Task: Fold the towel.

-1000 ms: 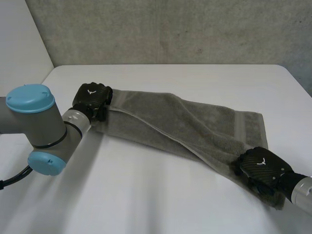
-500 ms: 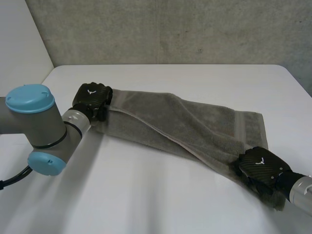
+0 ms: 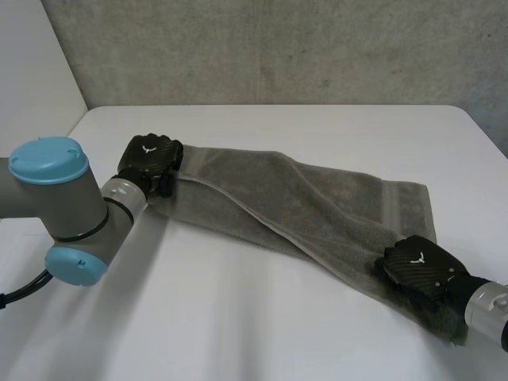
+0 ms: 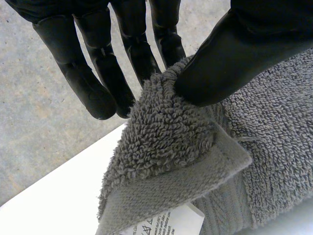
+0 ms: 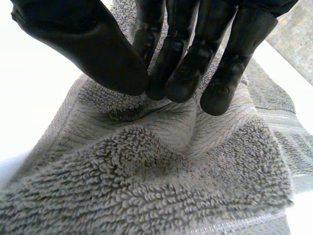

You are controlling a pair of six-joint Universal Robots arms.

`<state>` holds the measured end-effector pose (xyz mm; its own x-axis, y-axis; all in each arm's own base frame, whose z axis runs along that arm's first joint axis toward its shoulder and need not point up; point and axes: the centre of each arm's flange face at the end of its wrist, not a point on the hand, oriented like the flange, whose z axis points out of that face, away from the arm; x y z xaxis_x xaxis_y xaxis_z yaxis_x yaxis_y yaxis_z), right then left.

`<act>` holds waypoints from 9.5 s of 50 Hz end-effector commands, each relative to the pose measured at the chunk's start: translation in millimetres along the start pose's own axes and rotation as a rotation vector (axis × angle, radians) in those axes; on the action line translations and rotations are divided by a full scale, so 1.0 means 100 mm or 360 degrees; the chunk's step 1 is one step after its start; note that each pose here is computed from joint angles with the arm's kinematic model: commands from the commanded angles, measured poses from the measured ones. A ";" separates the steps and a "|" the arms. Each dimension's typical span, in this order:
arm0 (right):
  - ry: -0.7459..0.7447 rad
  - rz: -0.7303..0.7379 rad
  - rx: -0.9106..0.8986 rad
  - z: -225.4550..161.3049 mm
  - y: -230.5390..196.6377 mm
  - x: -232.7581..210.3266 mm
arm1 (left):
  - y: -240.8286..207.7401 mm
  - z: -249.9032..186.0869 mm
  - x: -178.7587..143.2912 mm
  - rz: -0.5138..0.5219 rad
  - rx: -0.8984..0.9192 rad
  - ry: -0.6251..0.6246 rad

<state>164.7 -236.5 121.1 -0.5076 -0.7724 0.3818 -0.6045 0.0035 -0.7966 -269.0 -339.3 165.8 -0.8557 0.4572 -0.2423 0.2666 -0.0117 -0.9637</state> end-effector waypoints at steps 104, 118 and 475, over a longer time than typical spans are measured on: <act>0.0397 0.0655 -0.0073 0.85 -0.11 1.27 | -0.16 -0.10 -0.03 -0.0022 0.0024 -0.0097; 0.0372 0.0683 -0.0130 0.84 -0.06 1.17 | -0.15 -0.10 -0.03 -0.0020 0.0027 -0.0095; 0.0392 0.0363 -0.0166 0.38 -0.82 0.99 | 0.37 0.81 -0.43 -0.0056 0.0158 -0.0222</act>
<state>208.5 -349.4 222.8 -0.7457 -0.5308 0.4028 -0.5016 0.0492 -0.8637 -258.2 -430.7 133.4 -0.9196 0.3294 -0.2143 0.1956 -0.0893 -0.9766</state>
